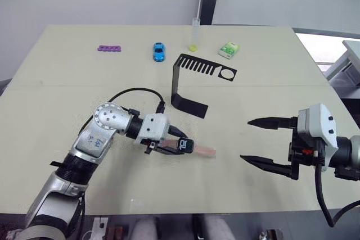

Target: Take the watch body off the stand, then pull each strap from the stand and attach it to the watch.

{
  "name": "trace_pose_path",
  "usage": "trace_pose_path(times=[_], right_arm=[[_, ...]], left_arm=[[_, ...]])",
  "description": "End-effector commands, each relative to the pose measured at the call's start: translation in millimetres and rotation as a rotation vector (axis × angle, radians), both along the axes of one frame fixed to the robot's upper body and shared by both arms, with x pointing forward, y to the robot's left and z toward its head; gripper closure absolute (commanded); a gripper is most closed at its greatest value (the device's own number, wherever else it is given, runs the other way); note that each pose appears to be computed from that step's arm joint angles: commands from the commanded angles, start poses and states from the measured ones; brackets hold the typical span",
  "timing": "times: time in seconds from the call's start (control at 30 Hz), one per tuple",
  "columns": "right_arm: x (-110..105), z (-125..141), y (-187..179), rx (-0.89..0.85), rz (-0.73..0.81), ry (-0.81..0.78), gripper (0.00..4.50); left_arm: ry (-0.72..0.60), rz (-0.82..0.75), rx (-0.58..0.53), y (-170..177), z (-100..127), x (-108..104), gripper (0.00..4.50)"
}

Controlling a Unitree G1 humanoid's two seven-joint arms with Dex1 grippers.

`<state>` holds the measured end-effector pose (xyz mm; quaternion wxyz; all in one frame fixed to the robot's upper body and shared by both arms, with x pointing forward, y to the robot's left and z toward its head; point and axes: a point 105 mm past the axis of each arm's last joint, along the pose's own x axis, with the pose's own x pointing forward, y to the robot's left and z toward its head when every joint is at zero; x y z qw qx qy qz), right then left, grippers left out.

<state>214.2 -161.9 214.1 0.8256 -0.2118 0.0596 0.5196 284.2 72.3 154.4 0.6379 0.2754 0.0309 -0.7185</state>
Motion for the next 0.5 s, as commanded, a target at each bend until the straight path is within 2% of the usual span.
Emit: trace_pose_path(times=[0.03,0.1,0.3,0.47,0.5], right_arm=[[0,1,0,-0.013,-0.008,-0.02,0.02],[-2,-2,1,-0.012,-0.009,-0.011,0.02],[0,-6,0,-0.016,-0.009,0.005,0.02],[3,-8,-1,-0.025,-0.007,0.007,0.02],[4,-8,-1,-0.026,-0.006,0.006,0.0]], left_arm=[[0.11,0.095,0.008,-3,-1,3,2.9],[0.202,0.122,0.023,-3,-10,0,2.9],[0.109,0.128,0.137,-12,-36,4,2.9],[0.129,0.193,0.13,-19,-40,8,2.9],[0.159,0.204,0.118,-17,-38,7,2.4]])
